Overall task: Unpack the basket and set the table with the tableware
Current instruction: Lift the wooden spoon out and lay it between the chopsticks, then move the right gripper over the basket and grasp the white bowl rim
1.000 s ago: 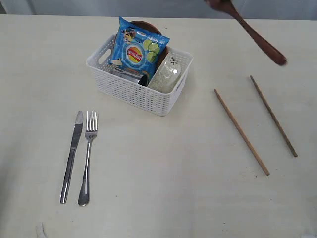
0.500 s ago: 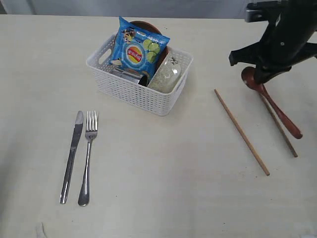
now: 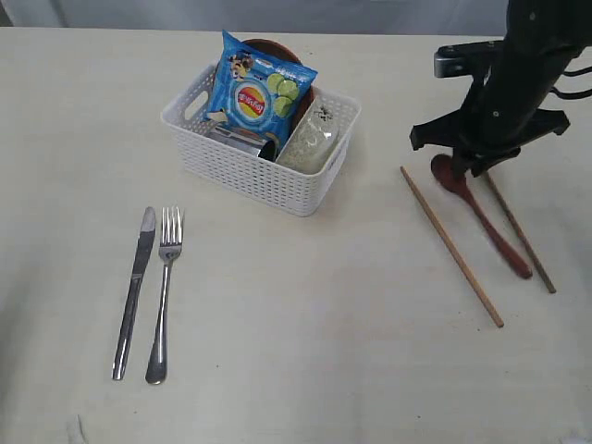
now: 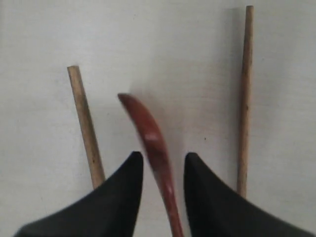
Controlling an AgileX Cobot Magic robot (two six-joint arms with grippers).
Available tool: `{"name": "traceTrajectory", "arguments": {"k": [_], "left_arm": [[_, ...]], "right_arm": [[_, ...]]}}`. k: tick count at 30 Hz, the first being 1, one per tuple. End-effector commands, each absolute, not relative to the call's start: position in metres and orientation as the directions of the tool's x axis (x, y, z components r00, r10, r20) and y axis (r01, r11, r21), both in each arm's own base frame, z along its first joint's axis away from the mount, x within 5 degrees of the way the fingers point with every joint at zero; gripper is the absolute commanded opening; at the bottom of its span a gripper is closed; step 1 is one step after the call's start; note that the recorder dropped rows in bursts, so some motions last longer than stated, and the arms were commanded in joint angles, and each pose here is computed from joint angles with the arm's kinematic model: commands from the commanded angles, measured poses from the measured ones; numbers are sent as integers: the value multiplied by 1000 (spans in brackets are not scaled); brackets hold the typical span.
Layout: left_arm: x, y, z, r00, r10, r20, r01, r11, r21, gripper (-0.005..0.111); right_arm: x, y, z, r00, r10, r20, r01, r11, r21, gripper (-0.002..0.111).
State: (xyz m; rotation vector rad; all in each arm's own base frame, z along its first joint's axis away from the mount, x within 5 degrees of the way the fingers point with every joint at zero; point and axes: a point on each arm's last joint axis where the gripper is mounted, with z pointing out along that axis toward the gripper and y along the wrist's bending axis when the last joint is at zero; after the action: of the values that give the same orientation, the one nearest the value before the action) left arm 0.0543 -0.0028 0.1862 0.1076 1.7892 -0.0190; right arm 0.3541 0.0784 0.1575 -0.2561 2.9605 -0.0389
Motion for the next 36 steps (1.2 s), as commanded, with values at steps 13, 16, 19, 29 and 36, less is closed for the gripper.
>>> {"name": "traceTrajectory", "arguments": {"k": [13,16,19,29,36], "left_arm": [[54,-3,186,-210,53,-976,91,995,34,0],[54,-3,186,-210,53,-976,91,995,34,0],[54,-3,186,-210,53,-976,91,995,34,0],[54,-3,186,-210,53,-976,91,995,34,0],[54,-3,186,-210,53,-976,91,995,34,0]], "right_arm": [[360,113,274,-929,-165,-330,-269,915,300,38],[344,141,300,-925,-194,-327,-307,888,343,45],[334,170,304,-926,-223,-305,-300,925,235,47],[358,282,257,-945,-192,-266,-213,975,54,47],[364,281,240,-955,-165,-246,-175,984,22,47]]}}
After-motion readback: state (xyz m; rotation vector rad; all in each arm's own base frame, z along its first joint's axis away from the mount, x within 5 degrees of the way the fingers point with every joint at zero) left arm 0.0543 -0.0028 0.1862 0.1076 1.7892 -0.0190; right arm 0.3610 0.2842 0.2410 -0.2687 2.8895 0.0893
